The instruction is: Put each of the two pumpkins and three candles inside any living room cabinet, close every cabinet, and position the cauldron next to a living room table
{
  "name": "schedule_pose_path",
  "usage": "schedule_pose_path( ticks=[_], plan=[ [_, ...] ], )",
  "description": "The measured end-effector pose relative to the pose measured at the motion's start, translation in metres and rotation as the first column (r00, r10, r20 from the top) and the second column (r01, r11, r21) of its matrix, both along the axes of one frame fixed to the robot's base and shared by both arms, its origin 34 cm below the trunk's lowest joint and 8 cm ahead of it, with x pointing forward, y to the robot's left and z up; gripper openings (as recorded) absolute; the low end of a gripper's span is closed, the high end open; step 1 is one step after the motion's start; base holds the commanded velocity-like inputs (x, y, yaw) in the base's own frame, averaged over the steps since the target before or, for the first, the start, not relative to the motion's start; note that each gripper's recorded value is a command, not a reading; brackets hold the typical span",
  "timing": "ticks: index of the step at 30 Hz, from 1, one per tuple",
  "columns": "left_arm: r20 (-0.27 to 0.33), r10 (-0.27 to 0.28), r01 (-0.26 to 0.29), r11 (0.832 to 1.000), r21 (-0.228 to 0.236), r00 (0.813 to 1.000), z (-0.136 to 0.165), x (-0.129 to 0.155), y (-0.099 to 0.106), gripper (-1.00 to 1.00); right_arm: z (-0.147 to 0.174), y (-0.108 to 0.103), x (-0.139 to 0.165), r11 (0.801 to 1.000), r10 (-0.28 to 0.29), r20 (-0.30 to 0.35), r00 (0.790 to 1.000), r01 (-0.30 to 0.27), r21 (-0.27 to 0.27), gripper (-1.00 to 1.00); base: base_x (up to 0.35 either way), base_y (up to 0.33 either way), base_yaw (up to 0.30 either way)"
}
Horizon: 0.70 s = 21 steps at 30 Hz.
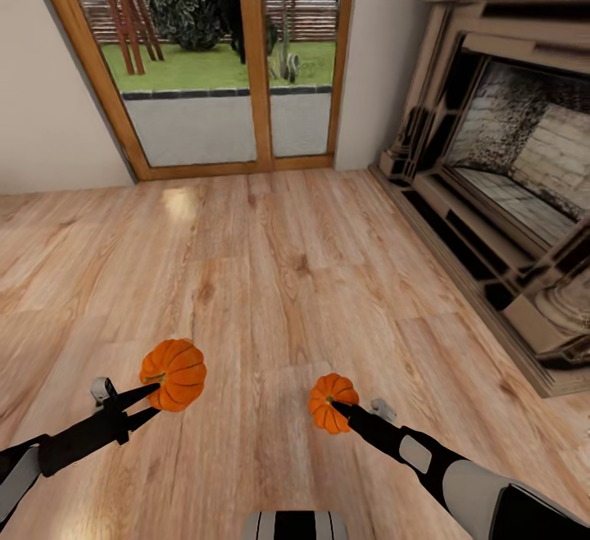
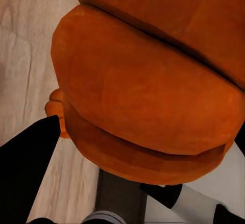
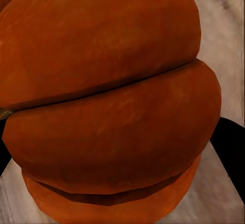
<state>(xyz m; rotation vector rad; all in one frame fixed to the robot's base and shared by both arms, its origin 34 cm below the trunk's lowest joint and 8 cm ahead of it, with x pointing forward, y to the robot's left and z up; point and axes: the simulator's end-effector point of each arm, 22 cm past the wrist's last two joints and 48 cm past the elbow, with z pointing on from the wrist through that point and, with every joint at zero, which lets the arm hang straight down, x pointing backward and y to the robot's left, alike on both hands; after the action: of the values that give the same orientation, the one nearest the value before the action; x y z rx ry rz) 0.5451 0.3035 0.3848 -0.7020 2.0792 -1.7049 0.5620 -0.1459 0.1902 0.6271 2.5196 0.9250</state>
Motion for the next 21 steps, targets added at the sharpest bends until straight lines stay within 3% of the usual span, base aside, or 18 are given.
schedule_pose_path(
  ticks=[21],
  plan=[
    [0.107,-0.005,0.004,1.0,0.005,0.994,0.051,0.009,-0.001,-1.0,0.055,0.0,0.031,1.0,-0.001,0.111,0.994,0.002,-0.002,-1.0,0.0,0.0,-0.234]
  ],
)
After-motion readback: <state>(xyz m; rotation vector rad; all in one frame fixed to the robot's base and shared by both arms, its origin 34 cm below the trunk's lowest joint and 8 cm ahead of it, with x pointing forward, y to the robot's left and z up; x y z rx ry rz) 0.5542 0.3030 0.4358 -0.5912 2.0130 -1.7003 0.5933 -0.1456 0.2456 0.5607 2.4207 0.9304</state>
